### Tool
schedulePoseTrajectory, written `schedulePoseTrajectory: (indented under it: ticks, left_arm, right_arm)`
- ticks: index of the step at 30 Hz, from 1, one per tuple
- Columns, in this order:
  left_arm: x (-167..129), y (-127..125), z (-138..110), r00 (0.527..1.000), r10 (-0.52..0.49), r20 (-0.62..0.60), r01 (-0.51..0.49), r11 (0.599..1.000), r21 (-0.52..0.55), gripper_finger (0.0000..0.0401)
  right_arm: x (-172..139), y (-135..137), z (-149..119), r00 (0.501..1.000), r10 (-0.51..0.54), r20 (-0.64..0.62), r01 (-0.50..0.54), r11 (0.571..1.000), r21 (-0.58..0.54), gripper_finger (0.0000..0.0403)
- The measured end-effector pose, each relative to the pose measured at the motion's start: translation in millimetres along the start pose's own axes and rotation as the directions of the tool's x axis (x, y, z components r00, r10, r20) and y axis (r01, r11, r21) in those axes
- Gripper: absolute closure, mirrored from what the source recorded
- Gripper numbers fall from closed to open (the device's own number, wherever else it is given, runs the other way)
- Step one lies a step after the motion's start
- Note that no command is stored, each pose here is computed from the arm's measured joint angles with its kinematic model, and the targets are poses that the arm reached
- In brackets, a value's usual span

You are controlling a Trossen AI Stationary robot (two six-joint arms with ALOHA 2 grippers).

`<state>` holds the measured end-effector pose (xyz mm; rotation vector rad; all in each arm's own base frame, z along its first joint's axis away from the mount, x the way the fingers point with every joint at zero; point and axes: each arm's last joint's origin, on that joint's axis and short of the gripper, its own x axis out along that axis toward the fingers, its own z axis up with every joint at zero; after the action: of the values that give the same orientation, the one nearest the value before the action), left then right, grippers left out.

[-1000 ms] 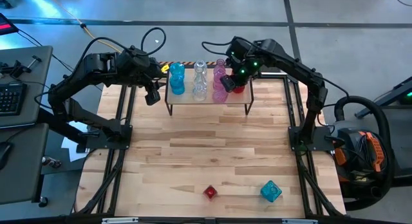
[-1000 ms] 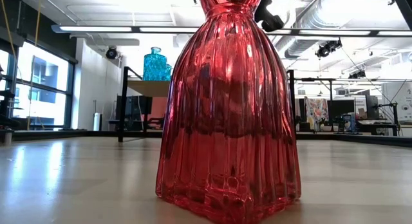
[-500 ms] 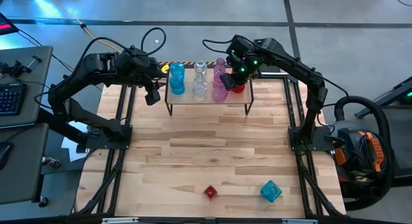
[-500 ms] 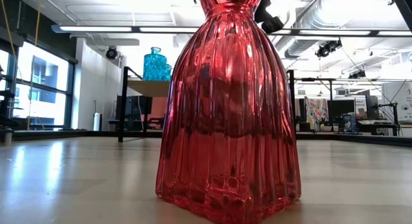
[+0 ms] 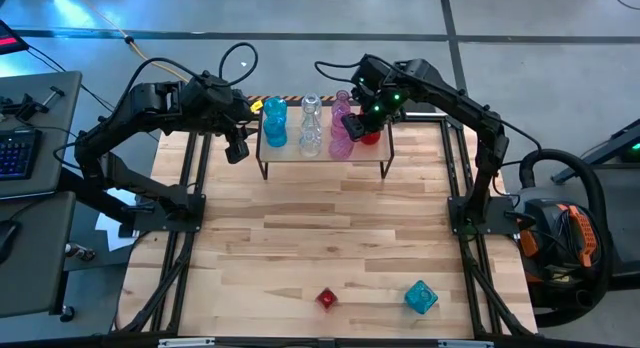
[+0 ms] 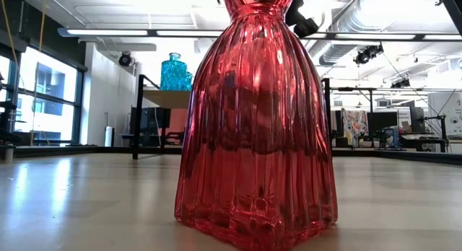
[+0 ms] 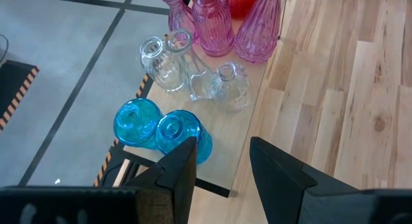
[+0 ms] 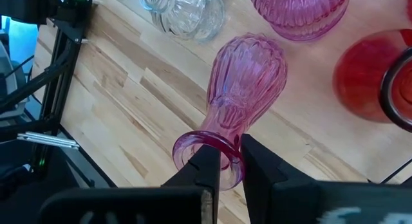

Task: Sort vases onto shelf
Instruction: Put the violet vase on the shelf aligned with the other violet vase

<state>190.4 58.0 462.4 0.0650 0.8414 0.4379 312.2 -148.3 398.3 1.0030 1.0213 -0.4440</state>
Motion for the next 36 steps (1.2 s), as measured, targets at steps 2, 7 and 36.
schedulePoseTrajectory:
  ticks: [2,7,36]
  left_arm:
    - [0.0,0.0,0.0,1.0,0.0,0.0,0.0,1.0,0.0,0.0265]
    - [0.0,0.1,0.1,1.0,0.001,0.001,-0.001,1.0,0.002,0.0265]
    - [0.0,0.0,0.1,1.0,0.0,0.001,0.0,1.0,0.001,0.0265]
  right_arm:
    - [0.0,0.0,0.0,1.0,0.0,0.0,0.0,1.0,-0.007,0.0375]
    - [0.0,0.0,0.0,1.0,0.0,0.0,0.0,1.0,-0.003,0.0375]
    - [-0.9,-1.2,2.9,0.995,-0.07,0.074,0.069,0.997,0.02,0.0375]
